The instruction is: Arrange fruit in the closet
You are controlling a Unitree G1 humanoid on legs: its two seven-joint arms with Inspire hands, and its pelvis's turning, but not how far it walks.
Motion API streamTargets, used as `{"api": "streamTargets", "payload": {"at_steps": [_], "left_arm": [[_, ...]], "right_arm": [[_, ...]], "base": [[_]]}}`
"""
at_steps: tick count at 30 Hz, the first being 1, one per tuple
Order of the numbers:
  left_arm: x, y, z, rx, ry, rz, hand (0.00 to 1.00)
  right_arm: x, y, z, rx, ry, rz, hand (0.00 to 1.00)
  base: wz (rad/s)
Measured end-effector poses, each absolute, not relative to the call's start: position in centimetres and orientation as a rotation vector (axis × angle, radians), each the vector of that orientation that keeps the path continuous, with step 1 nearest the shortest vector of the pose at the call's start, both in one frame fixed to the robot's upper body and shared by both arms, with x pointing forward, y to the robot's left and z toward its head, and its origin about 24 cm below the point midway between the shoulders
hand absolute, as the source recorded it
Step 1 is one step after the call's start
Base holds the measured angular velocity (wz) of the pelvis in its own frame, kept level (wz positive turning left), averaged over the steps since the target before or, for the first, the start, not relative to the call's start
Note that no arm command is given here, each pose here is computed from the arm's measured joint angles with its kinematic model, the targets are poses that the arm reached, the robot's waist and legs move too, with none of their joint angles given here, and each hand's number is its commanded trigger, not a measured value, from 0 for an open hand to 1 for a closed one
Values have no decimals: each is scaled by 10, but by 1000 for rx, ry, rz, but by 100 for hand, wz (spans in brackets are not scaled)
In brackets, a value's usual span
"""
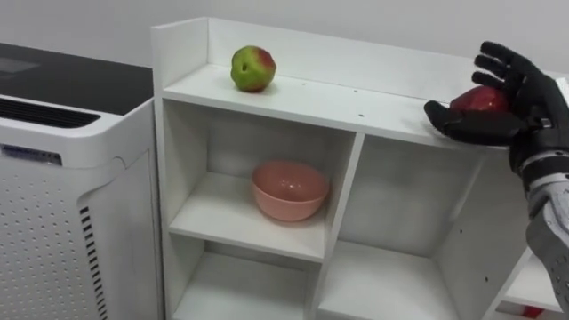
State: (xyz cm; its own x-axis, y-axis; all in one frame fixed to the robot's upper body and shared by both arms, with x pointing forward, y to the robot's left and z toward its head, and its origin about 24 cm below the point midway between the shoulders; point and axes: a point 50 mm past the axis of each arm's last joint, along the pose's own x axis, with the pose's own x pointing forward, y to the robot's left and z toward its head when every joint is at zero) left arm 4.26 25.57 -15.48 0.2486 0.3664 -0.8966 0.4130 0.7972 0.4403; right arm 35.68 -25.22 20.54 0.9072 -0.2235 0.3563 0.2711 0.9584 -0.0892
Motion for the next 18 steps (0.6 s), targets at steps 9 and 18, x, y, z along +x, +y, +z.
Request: {"api": "streamTargets", "payload": {"at_steps": [9,18], "left_arm": [[44,255,-155,702,1361,-36,0],[44,256,-156,648,1370,3,0]], "right_arm": [[357,-251,204,-146,-348,-247,100],[357,-250,205,-146,-357,-243,100]], "base": [[0],[0]]}}
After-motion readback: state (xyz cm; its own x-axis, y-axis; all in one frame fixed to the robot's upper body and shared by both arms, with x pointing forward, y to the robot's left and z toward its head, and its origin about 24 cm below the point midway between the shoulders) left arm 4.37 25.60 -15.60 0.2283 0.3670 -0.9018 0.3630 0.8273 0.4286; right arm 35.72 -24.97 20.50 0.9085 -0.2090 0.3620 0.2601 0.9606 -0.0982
